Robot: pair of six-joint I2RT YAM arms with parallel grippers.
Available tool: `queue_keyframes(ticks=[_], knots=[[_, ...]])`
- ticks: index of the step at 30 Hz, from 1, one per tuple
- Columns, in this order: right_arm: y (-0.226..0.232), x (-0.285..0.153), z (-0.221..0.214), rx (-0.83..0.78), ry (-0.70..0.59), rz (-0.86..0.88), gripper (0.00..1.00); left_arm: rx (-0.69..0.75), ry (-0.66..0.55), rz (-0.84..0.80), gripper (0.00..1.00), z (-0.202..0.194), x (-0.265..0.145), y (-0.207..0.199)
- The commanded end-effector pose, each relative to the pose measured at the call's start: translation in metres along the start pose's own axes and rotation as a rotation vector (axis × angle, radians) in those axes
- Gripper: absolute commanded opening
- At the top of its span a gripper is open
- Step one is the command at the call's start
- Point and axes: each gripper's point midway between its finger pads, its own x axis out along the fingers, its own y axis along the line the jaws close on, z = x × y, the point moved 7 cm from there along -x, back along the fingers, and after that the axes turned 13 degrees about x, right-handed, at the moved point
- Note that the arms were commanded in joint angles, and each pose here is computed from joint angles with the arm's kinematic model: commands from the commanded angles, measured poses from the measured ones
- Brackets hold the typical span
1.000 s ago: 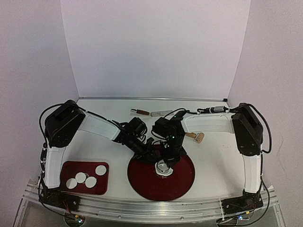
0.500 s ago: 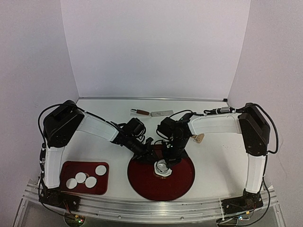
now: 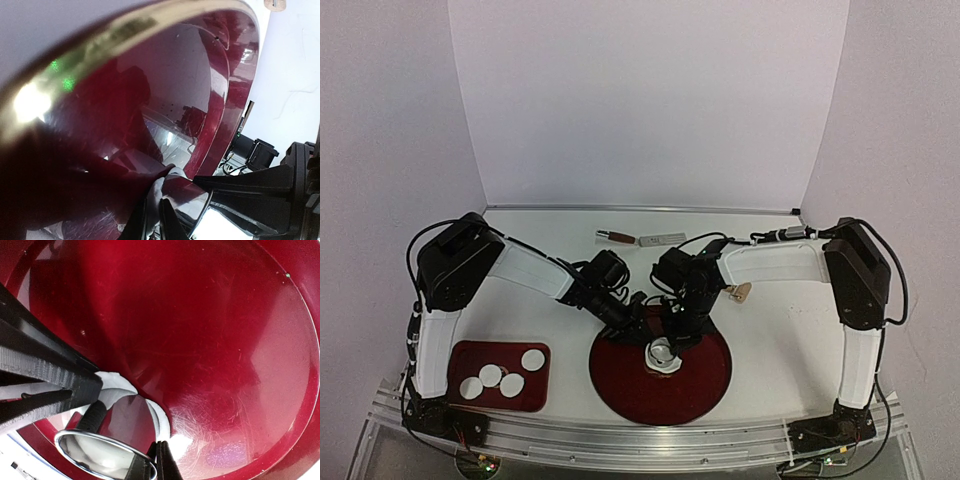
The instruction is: Roll out the dumpling wrappers from the dough
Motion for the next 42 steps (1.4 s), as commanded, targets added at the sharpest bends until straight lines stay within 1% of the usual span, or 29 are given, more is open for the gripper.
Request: queue_keyframes(ticks=[1, 2, 6, 11, 14, 17, 21, 29, 36, 42], knots=[[0.001, 0.01, 0.009, 0.005, -0.024, -0.01, 0.0, -0.002, 0.069, -0.045, 0.03, -0.007, 0.011, -0.005], [0.001, 0.011, 0.01, 0.007, -0.027, -0.015, 0.0, -0.001, 0.068, -0.042, 0.0, -0.007, 0.01, -0.005], [-0.004, 0.015, 0.011, 0.015, -0.018, -0.069, 0.0, 0.015, 0.038, 0.0, 0.0, -0.004, 0.004, -0.01], [-0.016, 0.021, 0.008, 0.012, 0.019, -0.243, 0.0, 0.046, -0.02, 0.048, 0.0, 0.001, -0.009, -0.02], [-0.022, 0.02, 0.006, 0.023, 0.023, -0.306, 0.0, 0.027, -0.057, 0.119, 0.0, 0.001, -0.019, -0.019], [-0.024, 0.016, 0.006, 0.038, 0.01, -0.333, 0.0, 0.0, -0.083, 0.18, 0.0, 0.0, -0.027, -0.014], [-0.023, 0.009, 0.007, 0.05, -0.005, -0.346, 0.0, -0.027, -0.096, 0.202, 0.0, -0.002, -0.033, -0.009], [-0.015, -0.008, 0.015, 0.082, -0.068, -0.338, 0.0, 0.017, -0.123, 0.17, 0.0, -0.001, -0.04, -0.02], [0.0, -0.008, 0.031, 0.13, -0.077, -0.284, 0.0, 0.02, -0.1, 0.137, 0.0, -0.005, -0.038, -0.02], [0.012, -0.012, 0.05, 0.235, -0.097, -0.185, 0.0, -0.022, -0.08, 0.127, 0.0, -0.019, -0.036, -0.012]])
